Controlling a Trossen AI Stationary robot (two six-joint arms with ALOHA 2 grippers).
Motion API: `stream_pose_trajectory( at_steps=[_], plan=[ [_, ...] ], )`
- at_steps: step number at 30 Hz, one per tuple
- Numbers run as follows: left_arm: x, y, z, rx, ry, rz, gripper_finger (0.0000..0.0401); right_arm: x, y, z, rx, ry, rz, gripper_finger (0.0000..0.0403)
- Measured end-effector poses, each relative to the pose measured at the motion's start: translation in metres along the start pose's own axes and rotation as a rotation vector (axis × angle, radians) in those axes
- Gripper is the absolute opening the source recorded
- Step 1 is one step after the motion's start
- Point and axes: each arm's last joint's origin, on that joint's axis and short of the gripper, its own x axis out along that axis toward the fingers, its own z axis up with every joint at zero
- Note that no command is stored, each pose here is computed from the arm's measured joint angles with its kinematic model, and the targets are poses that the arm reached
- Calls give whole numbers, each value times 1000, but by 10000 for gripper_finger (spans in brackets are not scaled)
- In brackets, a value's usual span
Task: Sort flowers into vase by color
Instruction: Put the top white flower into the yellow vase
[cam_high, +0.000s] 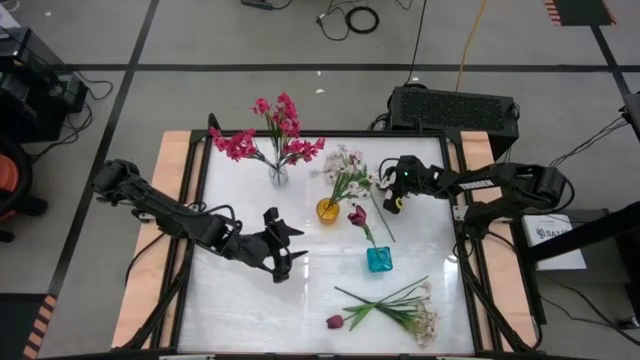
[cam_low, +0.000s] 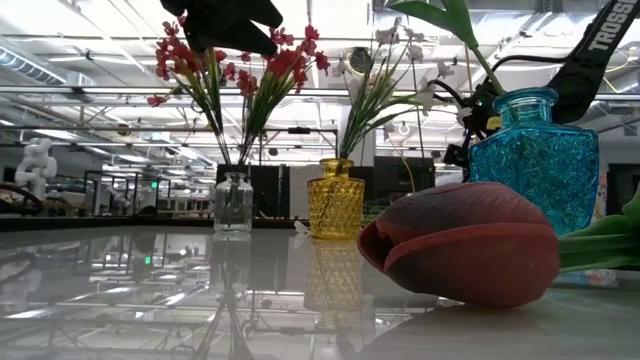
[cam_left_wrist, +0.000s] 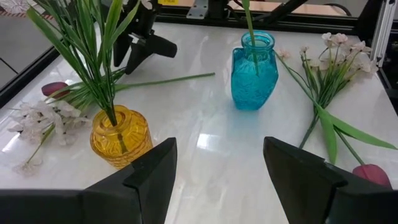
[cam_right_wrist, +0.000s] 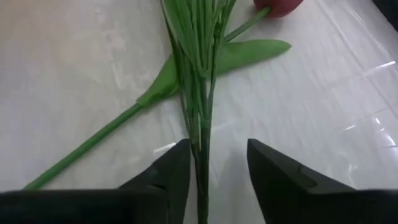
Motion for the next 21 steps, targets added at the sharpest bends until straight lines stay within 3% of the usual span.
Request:
stream_pose_trajectory(
  at_steps=[3,9,21],
  plan=[
    [0,0,0,0,0,0,246,0,0,0,0,0,0,118],
    [0,0,0,2,0,0,246,0,0,0,0,2,1,16],
    [0,0,0,4,2,1,246,-21,-2,12,137,-52,16,2]
  ],
)
